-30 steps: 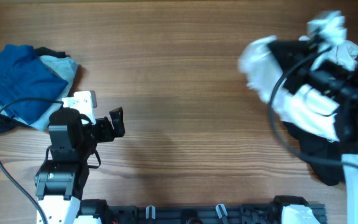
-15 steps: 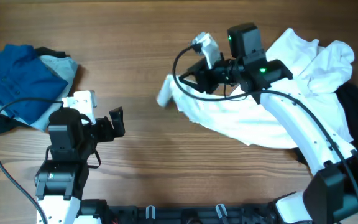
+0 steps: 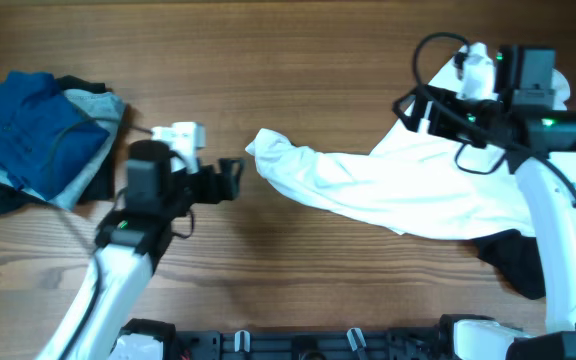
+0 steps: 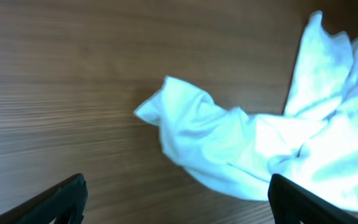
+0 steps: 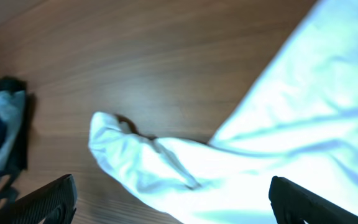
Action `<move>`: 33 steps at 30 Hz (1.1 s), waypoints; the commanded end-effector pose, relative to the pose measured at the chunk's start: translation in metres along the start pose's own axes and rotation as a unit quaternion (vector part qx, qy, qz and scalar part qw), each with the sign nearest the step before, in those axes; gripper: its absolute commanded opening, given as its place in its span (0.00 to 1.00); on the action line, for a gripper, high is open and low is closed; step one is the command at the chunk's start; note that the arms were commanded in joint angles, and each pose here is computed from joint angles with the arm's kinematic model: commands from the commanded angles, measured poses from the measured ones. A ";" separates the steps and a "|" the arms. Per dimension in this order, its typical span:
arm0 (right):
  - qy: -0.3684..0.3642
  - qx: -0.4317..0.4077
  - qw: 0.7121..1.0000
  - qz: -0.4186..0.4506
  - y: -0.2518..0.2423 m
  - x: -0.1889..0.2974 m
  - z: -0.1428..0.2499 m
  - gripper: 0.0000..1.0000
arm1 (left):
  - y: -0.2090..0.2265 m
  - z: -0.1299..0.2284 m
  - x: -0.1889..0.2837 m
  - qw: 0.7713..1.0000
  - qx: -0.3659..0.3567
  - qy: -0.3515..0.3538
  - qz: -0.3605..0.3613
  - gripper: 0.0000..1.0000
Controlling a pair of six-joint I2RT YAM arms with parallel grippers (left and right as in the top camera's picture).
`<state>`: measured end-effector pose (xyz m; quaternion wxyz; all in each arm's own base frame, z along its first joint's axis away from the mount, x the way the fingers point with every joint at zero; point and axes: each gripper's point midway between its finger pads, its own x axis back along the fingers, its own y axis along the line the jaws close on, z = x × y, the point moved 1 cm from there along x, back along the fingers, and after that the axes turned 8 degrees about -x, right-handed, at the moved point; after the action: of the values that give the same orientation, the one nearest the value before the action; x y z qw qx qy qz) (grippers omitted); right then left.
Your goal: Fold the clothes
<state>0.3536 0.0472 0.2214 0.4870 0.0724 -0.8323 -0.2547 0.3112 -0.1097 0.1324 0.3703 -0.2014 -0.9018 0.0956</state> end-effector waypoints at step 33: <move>0.007 -0.043 0.992 0.115 -0.052 0.013 0.007 1.00 | 0.048 -0.022 -0.040 0.971 0.215 0.104 0.024 1.00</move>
<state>0.3333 0.0057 0.2011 0.5260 -0.0293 -0.8157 -0.2389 0.3971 -0.0320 0.1186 0.4281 -0.0914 -0.8623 0.2548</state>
